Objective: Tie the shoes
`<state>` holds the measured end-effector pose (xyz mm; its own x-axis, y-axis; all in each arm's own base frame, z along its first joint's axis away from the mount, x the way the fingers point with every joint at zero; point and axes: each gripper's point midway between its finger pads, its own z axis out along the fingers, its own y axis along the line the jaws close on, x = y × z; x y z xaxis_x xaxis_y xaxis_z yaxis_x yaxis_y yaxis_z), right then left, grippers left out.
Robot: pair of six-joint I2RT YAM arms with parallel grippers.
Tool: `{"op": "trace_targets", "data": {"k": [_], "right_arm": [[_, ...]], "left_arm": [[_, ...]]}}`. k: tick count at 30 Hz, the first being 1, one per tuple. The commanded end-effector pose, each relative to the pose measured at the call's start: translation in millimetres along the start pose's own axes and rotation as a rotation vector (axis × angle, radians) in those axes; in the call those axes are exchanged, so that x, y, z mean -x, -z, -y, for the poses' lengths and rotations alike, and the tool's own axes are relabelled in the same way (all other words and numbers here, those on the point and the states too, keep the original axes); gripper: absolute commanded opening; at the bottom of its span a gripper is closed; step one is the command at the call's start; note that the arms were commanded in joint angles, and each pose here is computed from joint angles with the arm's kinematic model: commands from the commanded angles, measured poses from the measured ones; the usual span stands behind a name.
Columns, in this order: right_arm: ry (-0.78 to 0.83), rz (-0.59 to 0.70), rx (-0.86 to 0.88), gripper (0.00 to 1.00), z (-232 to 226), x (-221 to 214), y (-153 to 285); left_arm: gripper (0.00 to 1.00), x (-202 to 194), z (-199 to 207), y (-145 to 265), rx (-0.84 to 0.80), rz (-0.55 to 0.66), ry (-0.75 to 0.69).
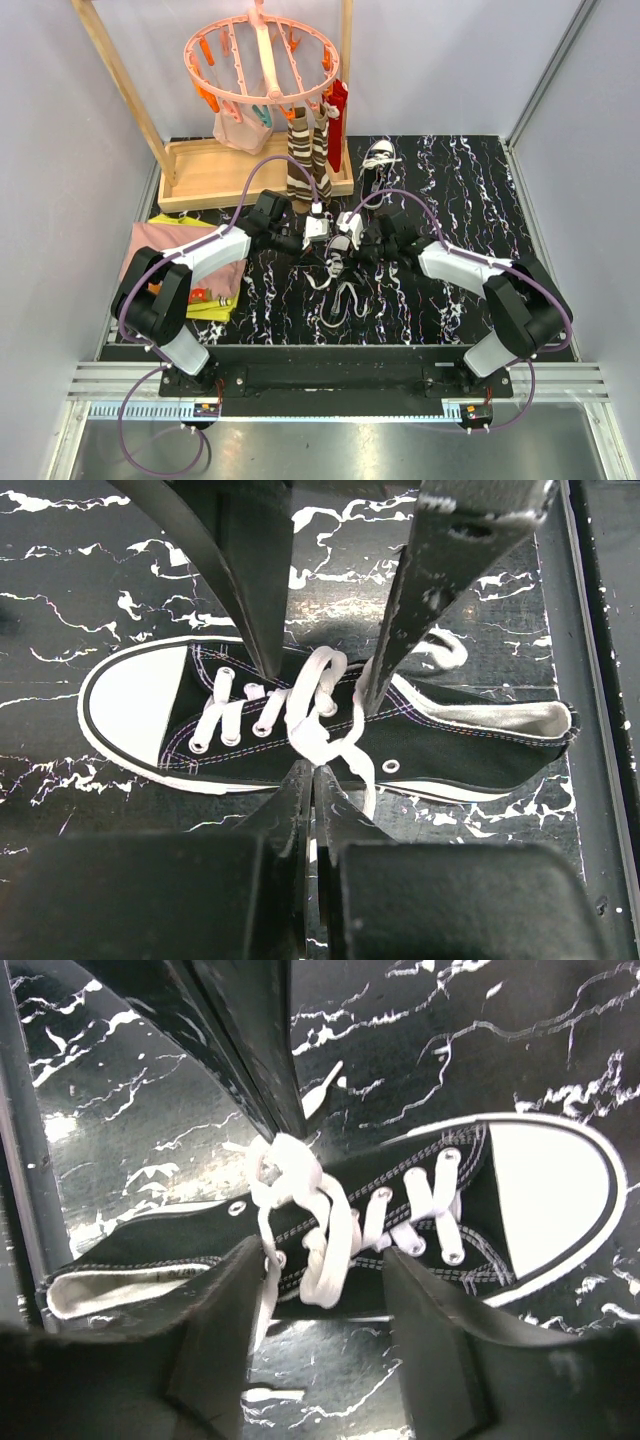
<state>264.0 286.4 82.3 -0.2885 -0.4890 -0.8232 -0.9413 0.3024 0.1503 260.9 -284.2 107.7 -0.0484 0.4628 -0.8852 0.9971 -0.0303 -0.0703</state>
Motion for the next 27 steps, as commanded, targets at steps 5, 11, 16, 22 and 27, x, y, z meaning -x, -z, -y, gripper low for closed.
{"op": "trace_targets", "data": {"k": [5, 11, 16, 22, 27], "right_arm": [[-0.056, 0.032, 0.068, 0.70, 0.0, 19.5, 7.6], [-0.063, 0.035, 0.088, 0.76, -0.1, 22.2, 6.7], [-0.058, 0.033, 0.092, 0.77, 1.6, 23.4, 4.1], [-0.039, 0.019, 0.062, 0.64, 10.4, 21.8, 1.0], [-0.038, 0.012, 0.060, 0.82, 10.8, 22.4, 2.2]], "left_arm": [[0.00, 23.1, 1.5, 5.7, -0.013, 0.067, -0.061], [0.00, 23.0, 1.2, 5.7, -0.013, 0.065, -0.060], [0.00, 23.8, 0.7, 5.7, -0.014, 0.067, -0.061], [0.00, 24.1, -1.2, 5.9, -0.009, 0.065, -0.063], [0.00, 23.0, -1.2, 5.4, -0.013, 0.066, -0.059]]}}
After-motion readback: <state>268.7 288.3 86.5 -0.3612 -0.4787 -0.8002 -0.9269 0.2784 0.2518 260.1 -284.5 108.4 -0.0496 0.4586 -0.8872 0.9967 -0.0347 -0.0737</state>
